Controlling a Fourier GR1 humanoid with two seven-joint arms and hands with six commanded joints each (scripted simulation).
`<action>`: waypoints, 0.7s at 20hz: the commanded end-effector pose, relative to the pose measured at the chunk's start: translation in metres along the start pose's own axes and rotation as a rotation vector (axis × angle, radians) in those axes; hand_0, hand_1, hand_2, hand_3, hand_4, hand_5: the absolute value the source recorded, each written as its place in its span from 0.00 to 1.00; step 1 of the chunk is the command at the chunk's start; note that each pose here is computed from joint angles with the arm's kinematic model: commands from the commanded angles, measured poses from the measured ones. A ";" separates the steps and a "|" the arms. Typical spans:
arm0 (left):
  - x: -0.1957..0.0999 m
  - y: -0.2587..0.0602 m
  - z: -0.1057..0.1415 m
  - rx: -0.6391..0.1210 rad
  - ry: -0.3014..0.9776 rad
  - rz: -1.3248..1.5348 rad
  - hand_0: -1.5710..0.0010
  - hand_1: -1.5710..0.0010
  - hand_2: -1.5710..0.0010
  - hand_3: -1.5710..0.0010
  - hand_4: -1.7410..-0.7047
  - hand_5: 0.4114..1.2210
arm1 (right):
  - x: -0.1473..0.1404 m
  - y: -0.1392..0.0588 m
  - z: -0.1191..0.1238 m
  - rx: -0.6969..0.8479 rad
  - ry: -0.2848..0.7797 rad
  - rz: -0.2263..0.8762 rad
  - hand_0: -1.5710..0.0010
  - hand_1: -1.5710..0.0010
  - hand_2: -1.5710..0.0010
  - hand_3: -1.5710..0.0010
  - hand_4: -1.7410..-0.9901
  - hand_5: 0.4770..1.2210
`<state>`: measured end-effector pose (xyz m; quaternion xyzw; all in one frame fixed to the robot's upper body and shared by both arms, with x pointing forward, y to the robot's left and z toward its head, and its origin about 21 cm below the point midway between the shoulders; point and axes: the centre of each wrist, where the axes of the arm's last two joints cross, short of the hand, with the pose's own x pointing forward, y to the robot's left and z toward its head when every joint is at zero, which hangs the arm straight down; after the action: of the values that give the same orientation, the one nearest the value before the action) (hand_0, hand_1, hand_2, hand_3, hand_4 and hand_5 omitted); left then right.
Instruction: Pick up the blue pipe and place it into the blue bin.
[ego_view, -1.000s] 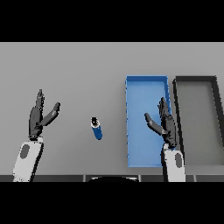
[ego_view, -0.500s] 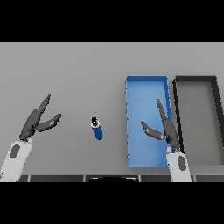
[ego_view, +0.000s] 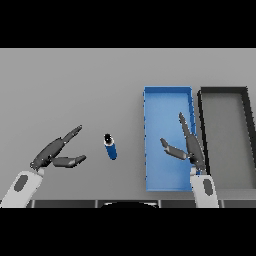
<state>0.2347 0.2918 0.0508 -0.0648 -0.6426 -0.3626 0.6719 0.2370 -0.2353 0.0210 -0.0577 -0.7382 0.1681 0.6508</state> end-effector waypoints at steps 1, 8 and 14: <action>0.004 -0.007 -0.004 -0.028 0.022 -0.003 1.00 1.00 1.00 1.00 0.68 0.10 | 0.001 0.002 -0.002 0.008 0.008 -0.003 1.00 1.00 1.00 1.00 0.68 0.13; 0.001 -0.049 -0.025 -0.145 0.002 -0.014 1.00 1.00 1.00 1.00 0.60 0.07 | -0.003 0.000 0.000 0.014 0.026 0.008 1.00 1.00 1.00 1.00 0.71 0.13; -0.004 -0.072 -0.063 -0.130 -0.038 0.020 1.00 1.00 1.00 1.00 0.59 0.09 | -0.004 0.003 0.002 0.009 0.040 -0.013 1.00 1.00 1.00 1.00 0.71 0.10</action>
<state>0.2454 0.2059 0.0097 -0.1208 -0.6286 -0.3955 0.6587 0.2352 -0.2336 0.0166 -0.0534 -0.7245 0.1662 0.6668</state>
